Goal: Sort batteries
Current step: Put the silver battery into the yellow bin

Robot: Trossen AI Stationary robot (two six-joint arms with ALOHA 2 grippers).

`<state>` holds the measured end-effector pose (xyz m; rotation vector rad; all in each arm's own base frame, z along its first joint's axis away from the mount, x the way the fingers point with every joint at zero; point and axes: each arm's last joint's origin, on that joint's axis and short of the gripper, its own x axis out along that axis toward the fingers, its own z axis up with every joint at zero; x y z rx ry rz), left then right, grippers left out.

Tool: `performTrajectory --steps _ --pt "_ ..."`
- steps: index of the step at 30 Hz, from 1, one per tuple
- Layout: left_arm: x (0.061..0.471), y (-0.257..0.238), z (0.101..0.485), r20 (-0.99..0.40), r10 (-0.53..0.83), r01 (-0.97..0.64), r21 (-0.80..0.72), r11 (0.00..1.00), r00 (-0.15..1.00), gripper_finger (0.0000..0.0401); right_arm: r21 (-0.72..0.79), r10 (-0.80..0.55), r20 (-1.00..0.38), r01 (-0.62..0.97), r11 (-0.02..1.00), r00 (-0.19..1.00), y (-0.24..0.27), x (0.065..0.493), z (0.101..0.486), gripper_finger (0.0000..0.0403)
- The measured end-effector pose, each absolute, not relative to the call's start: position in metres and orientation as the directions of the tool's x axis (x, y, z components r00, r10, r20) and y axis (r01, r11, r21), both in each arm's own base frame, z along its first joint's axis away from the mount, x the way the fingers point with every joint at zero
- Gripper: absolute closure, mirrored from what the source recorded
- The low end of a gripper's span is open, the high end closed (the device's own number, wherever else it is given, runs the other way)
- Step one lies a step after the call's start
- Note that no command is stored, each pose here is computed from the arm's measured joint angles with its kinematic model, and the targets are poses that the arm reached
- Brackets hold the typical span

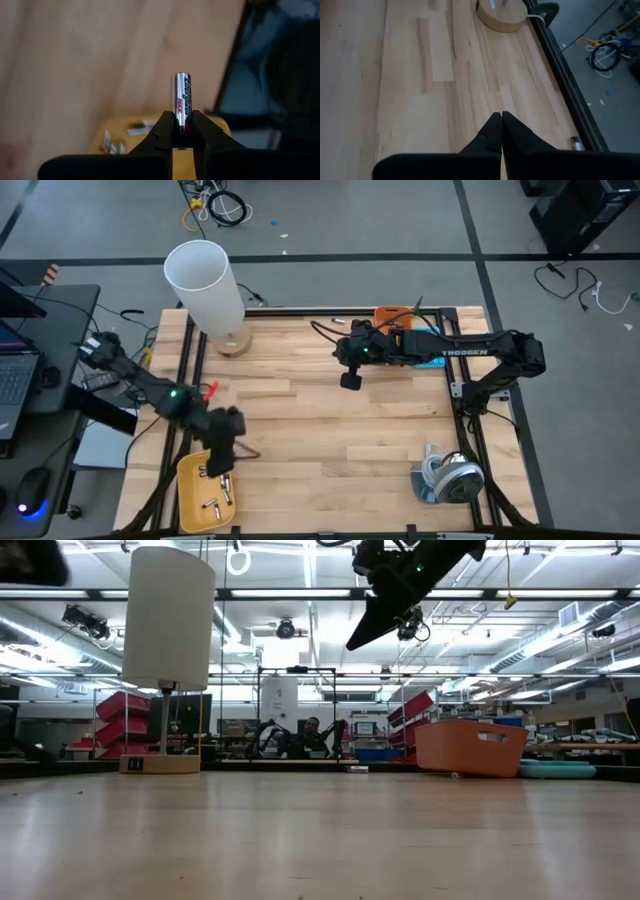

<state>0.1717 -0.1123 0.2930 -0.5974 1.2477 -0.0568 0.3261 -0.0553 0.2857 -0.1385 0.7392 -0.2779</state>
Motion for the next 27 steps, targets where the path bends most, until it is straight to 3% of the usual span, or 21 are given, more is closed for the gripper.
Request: performTrajectory --steps 4,8,16,27 --pt "0.159 -0.135 0.292 -0.87 -0.432 -0.28 -0.488 0.827 0.24 0.0377 -0.199 -0.263 -0.646 0.175 0.964 0.716 -0.054 0.326 0.278 0.0403" --pt "0.142 -0.149 0.287 -0.86 -0.498 -0.454 -0.489 0.745 0.109 0.0377 -0.179 -0.251 -0.67 0.176 0.968 0.698 -0.054 0.323 0.269 0.0403" --pt "0.127 -0.176 0.264 -0.878 -0.476 -0.62 -0.4 0.675 0.049 0.0377 -0.145 -0.24 -0.68 0.193 0.97 0.693 -0.051 0.322 0.263 0.0403" --pt "0.136 -0.204 0.222 -0.855 -0.465 -0.643 -0.224 0.732 -0.232 0.0377 -0.132 -0.217 -0.671 0.173 0.976 0.709 -0.041 0.324 0.264 0.0403"
